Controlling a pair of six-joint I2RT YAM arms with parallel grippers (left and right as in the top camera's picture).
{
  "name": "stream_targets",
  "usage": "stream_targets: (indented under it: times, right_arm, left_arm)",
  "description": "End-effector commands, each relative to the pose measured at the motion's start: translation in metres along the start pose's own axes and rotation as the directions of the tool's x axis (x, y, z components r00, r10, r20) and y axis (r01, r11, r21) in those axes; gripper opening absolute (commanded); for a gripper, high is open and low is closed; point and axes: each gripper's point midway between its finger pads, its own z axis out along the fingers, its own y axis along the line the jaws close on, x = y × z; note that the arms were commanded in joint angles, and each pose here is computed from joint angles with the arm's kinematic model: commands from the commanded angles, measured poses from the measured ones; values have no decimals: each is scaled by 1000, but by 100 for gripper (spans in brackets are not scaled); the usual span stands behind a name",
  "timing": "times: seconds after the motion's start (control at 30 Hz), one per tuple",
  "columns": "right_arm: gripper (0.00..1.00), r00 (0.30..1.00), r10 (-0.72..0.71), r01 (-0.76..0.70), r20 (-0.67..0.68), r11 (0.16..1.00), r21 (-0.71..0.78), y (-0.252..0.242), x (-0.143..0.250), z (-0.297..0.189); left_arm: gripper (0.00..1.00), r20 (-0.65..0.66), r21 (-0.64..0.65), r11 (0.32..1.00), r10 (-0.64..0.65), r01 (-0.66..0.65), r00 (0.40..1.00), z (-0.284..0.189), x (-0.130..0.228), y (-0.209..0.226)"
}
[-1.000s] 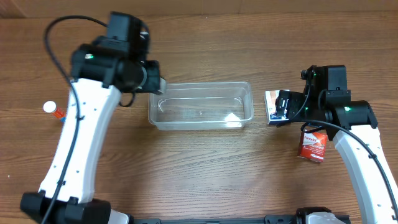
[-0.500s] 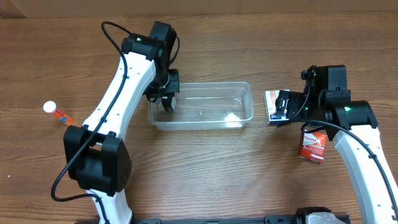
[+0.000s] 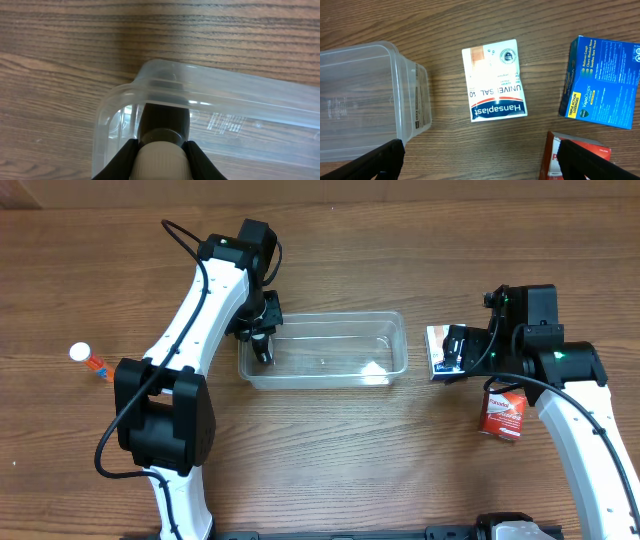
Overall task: Pack container
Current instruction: 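Carry the black bottle into the container's left end and release, then move the left gripper to the orange tube and grasp it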
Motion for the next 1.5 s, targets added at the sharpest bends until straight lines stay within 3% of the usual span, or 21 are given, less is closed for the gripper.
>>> stream_targets:
  times: [0.0,0.07,0.37,0.57,0.7,0.9,1.03,1.2,1.47]
  right_arm:
    - [100,999,1,0,43,1000,-7,2,-11,-10]
    - [100,999,1,0,43,1000,-7,2,-11,-10]
    - [100,999,1,0,43,1000,-7,2,-11,-10]
    - [100,999,1,0,42,1000,-7,2,-11,-10]
    - [100,999,0,0,42,1000,-6,2,-11,-10]
    - [100,999,1,0,45,1000,-7,2,-12,-10]
    - [100,999,1,0,45,1000,-7,2,-12,-10]
    - [100,999,1,0,45,1000,-7,2,-12,-10]
    - [100,999,1,0,43,1000,-7,2,-11,-10]
  left_arm:
    - [44,4,-20,999,-27,27,1000,-2,-1,4]
    - [54,-1,-23,999,-28,28,1000,-2,1,5]
    - [56,1,-22,1000,-20,20,1000,-12,1,5]
    - [58,147,32,999,-14,10,989,-87,-14,9]
    - [77,340,75,993,-111,91,934,-173,-17,53]
    - [96,457,53,928,-350,368,818,-230,6,175]
    - [97,412,4,833,-505,553,759,-216,19,256]
    - [98,305,-35,747,-625,664,718,-167,25,306]
    - [95,100,-78,787,-604,612,791,-69,-5,320]
